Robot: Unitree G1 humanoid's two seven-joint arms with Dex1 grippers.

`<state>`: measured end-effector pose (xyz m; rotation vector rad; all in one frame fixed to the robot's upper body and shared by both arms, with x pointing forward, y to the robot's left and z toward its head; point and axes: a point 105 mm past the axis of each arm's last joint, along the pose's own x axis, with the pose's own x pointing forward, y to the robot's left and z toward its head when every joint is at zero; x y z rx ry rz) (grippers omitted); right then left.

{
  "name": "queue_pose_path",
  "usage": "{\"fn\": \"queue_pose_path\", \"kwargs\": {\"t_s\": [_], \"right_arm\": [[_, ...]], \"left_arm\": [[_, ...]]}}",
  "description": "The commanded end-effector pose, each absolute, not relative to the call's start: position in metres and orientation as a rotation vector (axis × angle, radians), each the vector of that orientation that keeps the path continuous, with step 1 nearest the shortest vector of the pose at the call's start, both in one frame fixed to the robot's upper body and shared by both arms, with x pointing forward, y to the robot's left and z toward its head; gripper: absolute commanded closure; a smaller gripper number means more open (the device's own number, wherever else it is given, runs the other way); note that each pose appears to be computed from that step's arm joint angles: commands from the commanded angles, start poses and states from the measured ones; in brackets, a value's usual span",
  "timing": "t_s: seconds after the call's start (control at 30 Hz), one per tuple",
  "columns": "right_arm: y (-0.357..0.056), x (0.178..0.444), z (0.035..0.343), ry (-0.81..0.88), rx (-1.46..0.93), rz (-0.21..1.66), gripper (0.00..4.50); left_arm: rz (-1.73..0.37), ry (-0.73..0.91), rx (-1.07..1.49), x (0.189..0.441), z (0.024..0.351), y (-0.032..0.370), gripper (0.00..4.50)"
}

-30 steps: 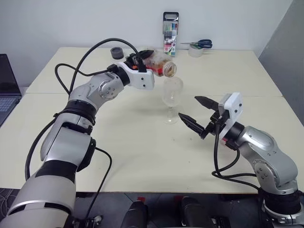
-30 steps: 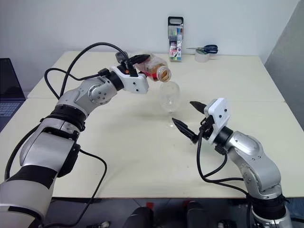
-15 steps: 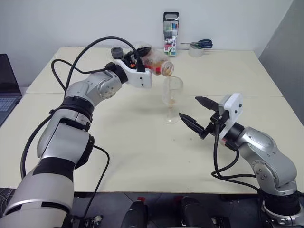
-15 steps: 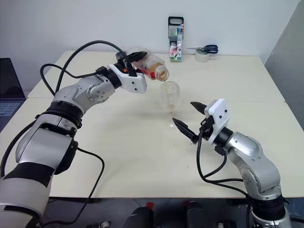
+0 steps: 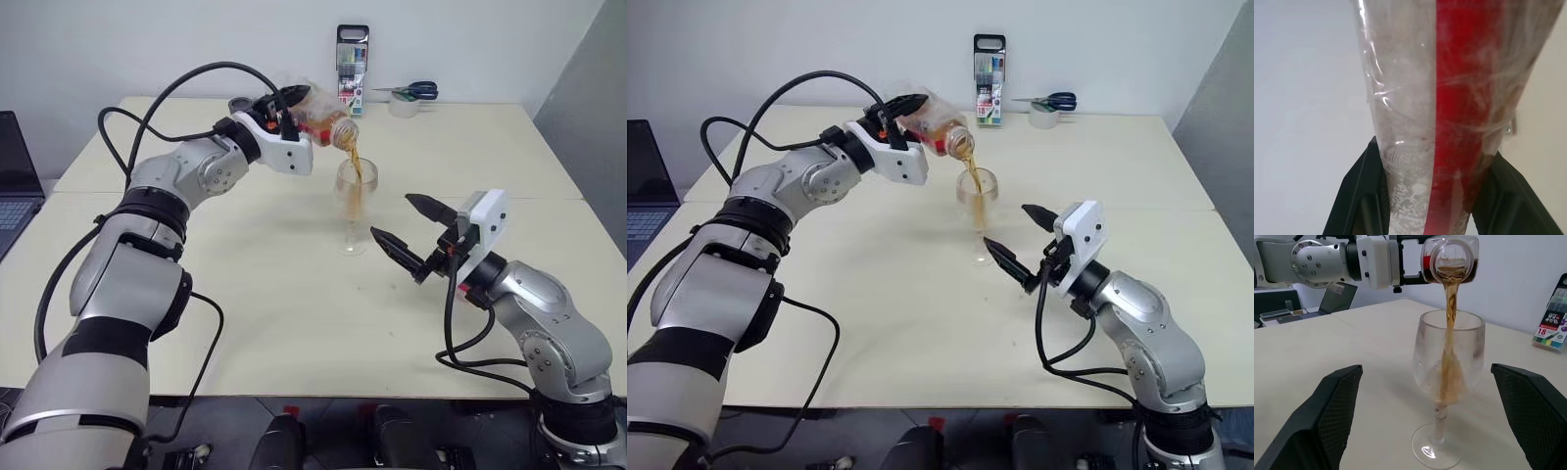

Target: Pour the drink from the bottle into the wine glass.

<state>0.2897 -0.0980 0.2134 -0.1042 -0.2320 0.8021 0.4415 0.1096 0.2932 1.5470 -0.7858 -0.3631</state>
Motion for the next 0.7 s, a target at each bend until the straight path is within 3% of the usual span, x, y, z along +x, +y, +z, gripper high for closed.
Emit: {"fn": "queue_pose_path", "kwargs": {"t_s": [0.03,0.7], "right_arm": [[-0.0992,0.2823,0.2266,-0.294,-0.113,0.808,0.00],[-0.0950,0.2805,0.2206,-0.273,-0.123,0.832,0.00]], "left_arm": [[-0.311,-0.836,1.551,0.4387,0.3133,0.1115,2.83],[-0.284,-0.855,1.582,0.4387,0.3203,0.1129,2.83]]}}
